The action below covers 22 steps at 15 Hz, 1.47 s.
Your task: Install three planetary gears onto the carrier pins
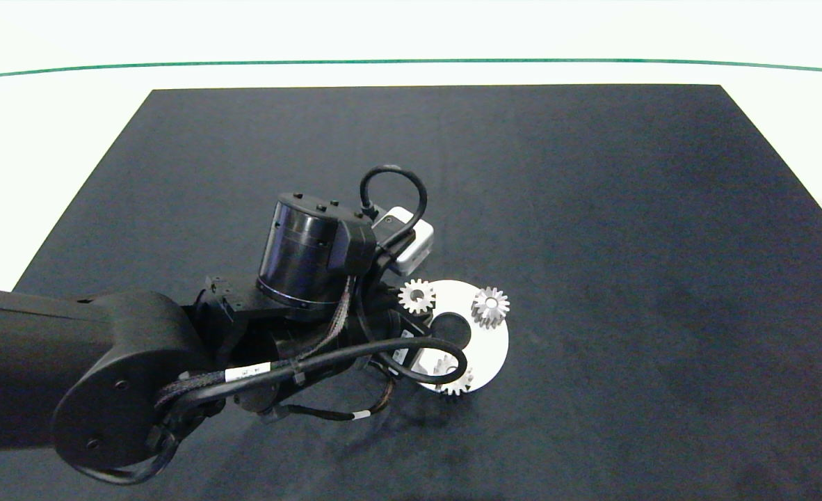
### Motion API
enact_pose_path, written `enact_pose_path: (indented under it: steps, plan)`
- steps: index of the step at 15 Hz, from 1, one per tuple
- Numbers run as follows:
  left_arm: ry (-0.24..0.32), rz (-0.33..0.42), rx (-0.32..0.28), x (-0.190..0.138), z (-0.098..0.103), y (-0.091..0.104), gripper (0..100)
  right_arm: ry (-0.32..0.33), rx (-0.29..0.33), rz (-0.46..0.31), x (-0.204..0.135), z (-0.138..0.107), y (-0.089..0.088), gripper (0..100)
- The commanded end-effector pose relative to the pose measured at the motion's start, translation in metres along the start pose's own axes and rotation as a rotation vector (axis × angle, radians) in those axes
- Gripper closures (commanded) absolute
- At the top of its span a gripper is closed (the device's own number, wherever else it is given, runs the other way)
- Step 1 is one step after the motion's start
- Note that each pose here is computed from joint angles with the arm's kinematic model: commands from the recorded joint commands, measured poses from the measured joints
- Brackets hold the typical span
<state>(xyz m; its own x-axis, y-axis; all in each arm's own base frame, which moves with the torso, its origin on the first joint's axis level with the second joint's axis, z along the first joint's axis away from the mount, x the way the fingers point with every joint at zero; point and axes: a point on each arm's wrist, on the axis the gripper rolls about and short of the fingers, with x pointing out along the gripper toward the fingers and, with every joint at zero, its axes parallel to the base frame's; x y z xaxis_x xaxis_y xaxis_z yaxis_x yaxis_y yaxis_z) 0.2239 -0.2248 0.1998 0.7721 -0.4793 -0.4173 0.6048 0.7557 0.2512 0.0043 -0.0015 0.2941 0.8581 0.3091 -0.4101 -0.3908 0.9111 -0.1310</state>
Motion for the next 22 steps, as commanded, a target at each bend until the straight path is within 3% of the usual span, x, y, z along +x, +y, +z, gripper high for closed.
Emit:
enact_pose_path:
  steps: [1,19,20,22]
  plan:
    - [0.0,0.007,-0.001,0.0013,0.0007,0.0017,99,0.001,-0.002,0.0,-0.0008,-0.001,-0.0001,0]
    - [-0.001,0.02,-0.01,-0.0001,0.0004,0.0065,99,-0.011,-0.001,0.0,-0.0037,-0.0012,-0.0005,0]
    - [-0.003,0.021,-0.013,-0.0006,0.0004,0.0066,0,-0.011,-0.001,0.0,-0.0035,-0.0007,-0.0005,0]
    - [-0.005,0.02,-0.013,-0.0002,0.0008,0.0061,0,-0.011,-0.001,0.0,-0.0035,-0.0007,-0.0005,0]
